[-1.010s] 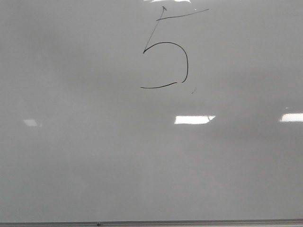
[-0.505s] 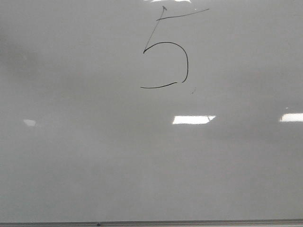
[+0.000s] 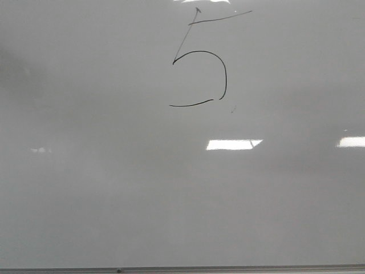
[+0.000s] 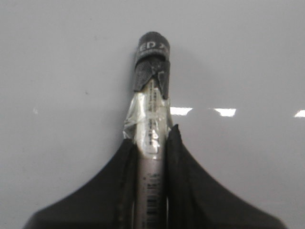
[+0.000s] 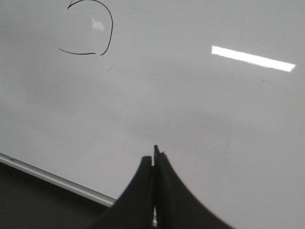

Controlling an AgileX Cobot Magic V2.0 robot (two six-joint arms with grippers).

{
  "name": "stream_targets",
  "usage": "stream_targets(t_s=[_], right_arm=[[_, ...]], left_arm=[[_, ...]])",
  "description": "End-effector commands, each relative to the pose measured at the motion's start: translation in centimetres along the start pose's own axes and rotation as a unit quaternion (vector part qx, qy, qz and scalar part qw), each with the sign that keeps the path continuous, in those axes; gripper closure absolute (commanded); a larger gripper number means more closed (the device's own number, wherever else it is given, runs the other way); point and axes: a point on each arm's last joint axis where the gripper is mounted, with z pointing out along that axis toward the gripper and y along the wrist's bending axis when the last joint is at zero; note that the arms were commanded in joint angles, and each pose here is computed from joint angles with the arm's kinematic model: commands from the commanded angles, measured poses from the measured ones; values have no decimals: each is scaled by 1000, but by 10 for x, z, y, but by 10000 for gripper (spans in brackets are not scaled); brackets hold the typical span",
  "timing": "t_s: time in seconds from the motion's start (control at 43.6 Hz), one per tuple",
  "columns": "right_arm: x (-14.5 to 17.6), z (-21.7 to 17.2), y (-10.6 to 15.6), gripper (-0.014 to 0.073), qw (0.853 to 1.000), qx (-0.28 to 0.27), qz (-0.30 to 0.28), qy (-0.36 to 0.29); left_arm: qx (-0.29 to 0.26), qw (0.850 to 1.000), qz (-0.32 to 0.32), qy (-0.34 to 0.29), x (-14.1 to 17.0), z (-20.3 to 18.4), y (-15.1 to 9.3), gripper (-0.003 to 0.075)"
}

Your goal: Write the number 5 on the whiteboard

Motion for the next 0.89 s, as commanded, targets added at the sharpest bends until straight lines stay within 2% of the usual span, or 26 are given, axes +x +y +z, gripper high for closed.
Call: stream_targets(t_s=[0.0, 0.207, 0.505, 0.734, 0.803, 0.872], right_arm=[[-15, -3, -3, 657, 999, 18, 8, -46], [-15, -3, -3, 657, 999, 18, 8, -46], [-15, -3, -3, 657, 999, 18, 8, -46], [-15, -3, -3, 657, 999, 18, 8, -46], [-15, -3, -3, 657, 999, 18, 8, -46], [-15, -3, -3, 657, 999, 18, 8, -46]], left_arm=[[2, 1000, -5, -31, -9, 5, 1, 634], [2, 1000, -5, -23, -5, 7, 2, 499], [9, 1000, 7, -22, -5, 7, 1, 400], [0, 999, 22, -29, -9, 4, 5, 195], [-10, 999, 24, -29, -14, 1, 10, 155], [-20, 999, 27, -31, -20, -4, 14, 148]])
